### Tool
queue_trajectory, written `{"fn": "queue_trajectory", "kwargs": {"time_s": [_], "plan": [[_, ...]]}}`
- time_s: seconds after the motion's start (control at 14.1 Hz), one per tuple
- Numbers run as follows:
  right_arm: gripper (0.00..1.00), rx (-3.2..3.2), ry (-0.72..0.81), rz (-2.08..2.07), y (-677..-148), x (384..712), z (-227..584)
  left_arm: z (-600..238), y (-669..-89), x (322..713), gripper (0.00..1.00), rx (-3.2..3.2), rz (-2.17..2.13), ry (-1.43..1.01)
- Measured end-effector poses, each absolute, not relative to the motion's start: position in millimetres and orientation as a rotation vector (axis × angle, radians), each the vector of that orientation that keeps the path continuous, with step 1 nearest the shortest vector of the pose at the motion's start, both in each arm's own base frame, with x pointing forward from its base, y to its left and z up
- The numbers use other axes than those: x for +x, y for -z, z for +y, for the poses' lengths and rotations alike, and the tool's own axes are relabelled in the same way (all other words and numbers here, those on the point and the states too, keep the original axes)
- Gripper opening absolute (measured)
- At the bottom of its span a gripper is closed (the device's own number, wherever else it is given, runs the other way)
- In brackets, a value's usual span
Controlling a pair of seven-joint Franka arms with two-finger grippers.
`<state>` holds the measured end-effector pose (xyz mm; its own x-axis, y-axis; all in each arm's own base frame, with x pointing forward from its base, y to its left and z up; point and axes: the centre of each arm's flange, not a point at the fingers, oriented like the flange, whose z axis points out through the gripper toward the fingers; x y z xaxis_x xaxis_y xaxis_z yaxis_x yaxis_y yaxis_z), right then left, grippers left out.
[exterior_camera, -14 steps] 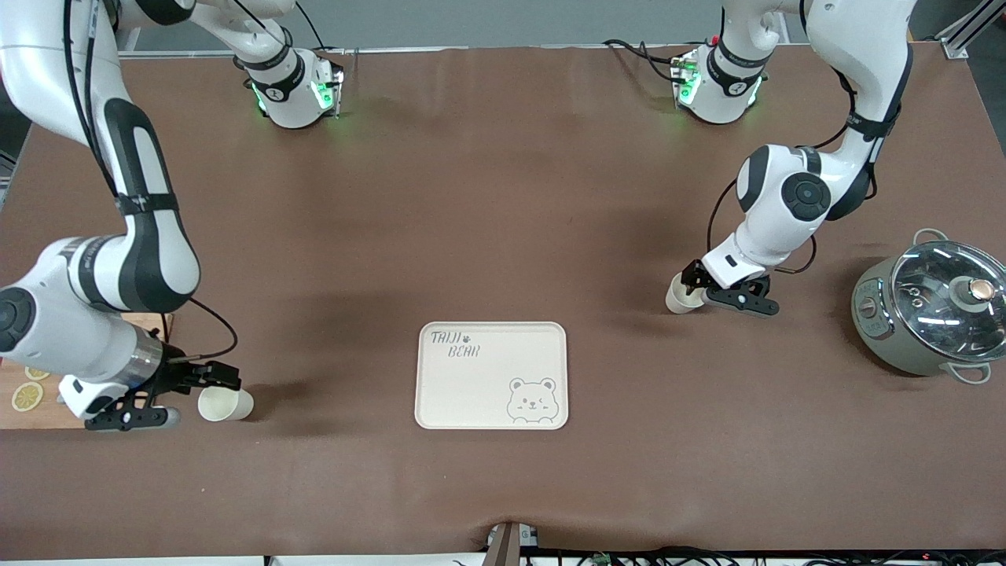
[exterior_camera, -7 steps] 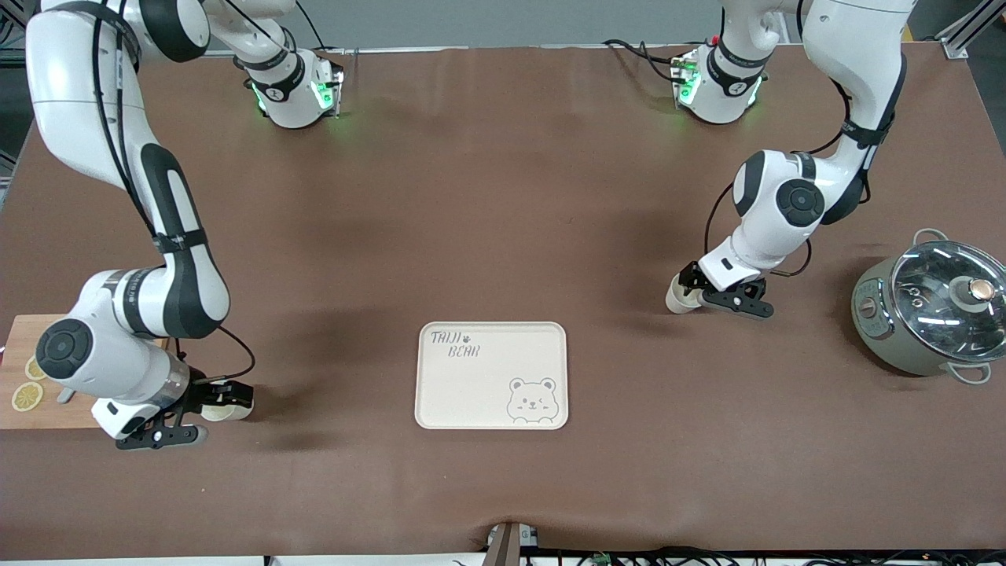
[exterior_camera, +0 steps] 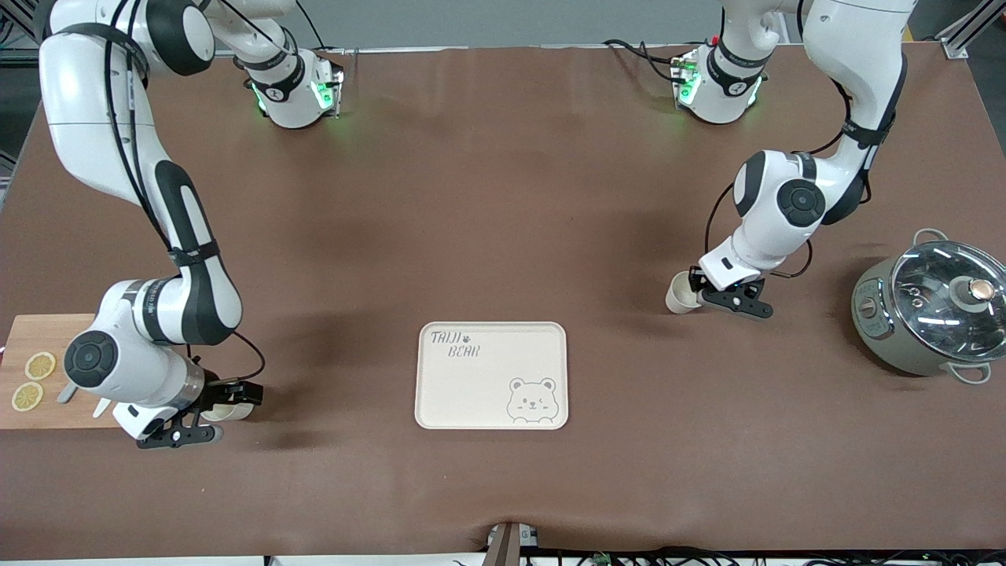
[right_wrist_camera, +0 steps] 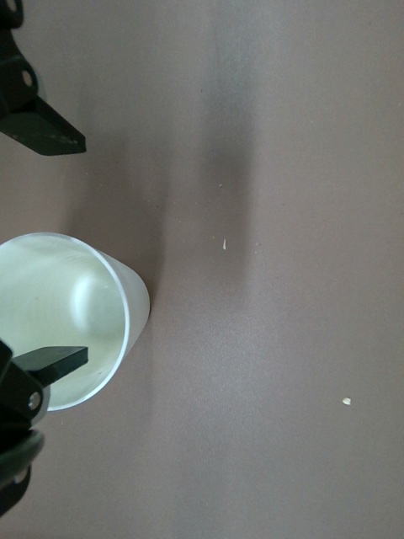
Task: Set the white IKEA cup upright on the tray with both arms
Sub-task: 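Grasp the cup with the left gripper while the right gripper reaches the other cup, then carry the cup with the left gripper and lower it onto the tray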
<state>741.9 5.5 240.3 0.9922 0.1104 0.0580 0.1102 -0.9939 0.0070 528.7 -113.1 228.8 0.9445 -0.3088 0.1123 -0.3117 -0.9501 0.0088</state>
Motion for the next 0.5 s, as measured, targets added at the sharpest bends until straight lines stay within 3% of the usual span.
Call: {"fn": "queue_trajectory", "kwargs": {"time_s": [0.14,0.28,0.5], "plan": [[1.0,3.116,-0.116,0.19,-238,744,6,-116,-232,531,0.03,3.069,-0.495,-0.184],[0.98,3.109,-0.121,0.199,-237,744,7,-119,-233,533,0.03,3.067,-0.495,-0.191],[0.64,3.103,-0.121,0.214,-237,744,11,-126,-247,547,0.03,3.063,-0.464,-0.246]]}}
